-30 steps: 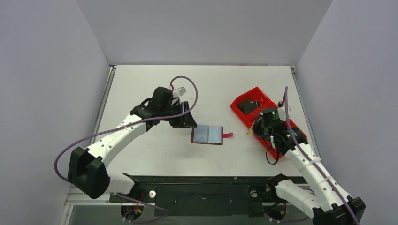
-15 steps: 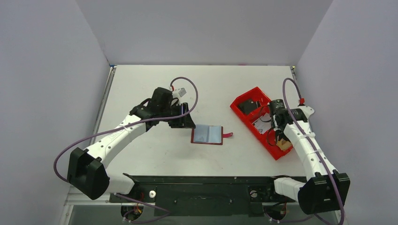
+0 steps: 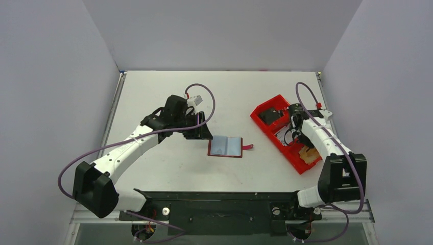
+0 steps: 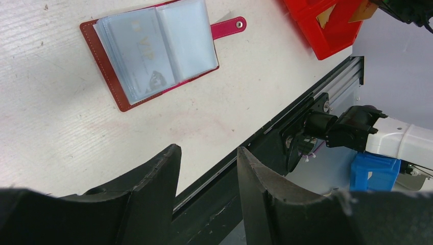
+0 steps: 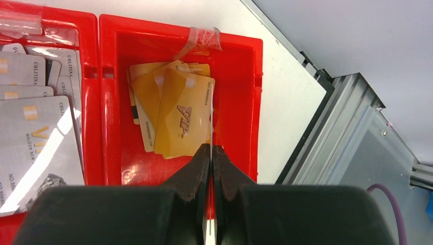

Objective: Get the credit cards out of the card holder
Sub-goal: Place the credit card in the storage box, then remove the credit card from the card holder.

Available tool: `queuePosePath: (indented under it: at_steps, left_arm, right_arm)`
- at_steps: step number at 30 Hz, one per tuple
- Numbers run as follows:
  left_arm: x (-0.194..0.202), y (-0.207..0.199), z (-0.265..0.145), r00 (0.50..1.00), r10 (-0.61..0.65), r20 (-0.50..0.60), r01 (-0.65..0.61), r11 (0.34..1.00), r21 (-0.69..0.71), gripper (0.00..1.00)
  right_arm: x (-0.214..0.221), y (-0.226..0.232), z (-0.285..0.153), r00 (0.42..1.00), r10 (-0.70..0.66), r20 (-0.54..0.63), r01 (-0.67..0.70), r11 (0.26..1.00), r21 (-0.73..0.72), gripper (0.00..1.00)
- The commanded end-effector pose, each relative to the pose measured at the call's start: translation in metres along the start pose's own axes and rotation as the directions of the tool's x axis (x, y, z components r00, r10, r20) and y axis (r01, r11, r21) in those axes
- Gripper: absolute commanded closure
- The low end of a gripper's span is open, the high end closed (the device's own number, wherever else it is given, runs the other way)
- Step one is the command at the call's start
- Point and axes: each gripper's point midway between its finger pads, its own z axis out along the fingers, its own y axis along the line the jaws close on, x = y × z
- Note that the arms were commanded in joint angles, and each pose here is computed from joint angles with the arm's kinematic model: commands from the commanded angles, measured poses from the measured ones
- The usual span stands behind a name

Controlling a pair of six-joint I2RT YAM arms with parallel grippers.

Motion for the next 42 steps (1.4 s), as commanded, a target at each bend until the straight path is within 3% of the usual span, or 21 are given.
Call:
queuePosePath:
  at_steps: [1,5,7,11,14,16,26,32,42]
  left_arm:
    - [-0.008,-0.009,-0.009,0.998,0.044,0.044,-0.045,0.999,0.03,0.57]
    - [-0.008,-0.008,-0.01,0.998,0.045,0.046,-0.046,0.999,0.025,0.58]
    - [-0.008,-0.007,-0.01,0.998,0.044,0.045,-0.045,0.999,0.022,0.57]
    - [-0.008,-0.006,-0.01,0.998,0.047,0.045,-0.047,0.999,0.018,0.57]
    - [-0.008,-0.007,-0.011,0.998,0.051,0.046,-0.052,0.998,0.021,0.57]
    - [-0.008,-0.007,-0.01,0.998,0.05,0.045,-0.051,0.998,0.021,0.57]
    - [-0.007,-0.001,-0.009,0.998,0.047,0.045,-0.048,0.999,0.003,0.57]
    - [-0.01,0.018,-0.011,0.997,0.02,0.069,-0.015,0.997,-0.07,0.57]
    - [-0.018,0.075,-0.025,0.987,-0.05,0.152,0.09,0.958,-0.271,0.57]
  right_arm:
    - [-0.024,0.006,0.004,0.997,0.028,0.069,-0.03,0.999,0.027,1.0]
    - [-0.019,0.011,0.011,0.998,0.01,0.059,-0.013,0.999,0.044,1.0]
    - [-0.016,0.014,0.013,0.999,0.008,0.049,-0.01,0.999,0.034,0.95]
    - [-0.018,0.02,0.007,0.999,0.023,0.035,-0.022,1.0,-0.015,0.76]
    - [-0.021,0.024,-0.001,0.999,0.033,0.025,-0.031,0.997,-0.068,0.55]
    - [-0.024,0.027,-0.008,0.999,0.041,0.023,-0.039,0.994,-0.105,0.49]
    - [-0.043,0.051,-0.084,0.99,0.038,0.139,0.011,0.942,-0.334,0.38]
    - [-0.022,0.109,-0.153,0.981,-0.016,0.191,0.121,0.825,-0.553,0.37]
    - [0.068,0.211,-0.25,0.962,-0.163,0.221,0.274,0.553,-0.787,0.38]
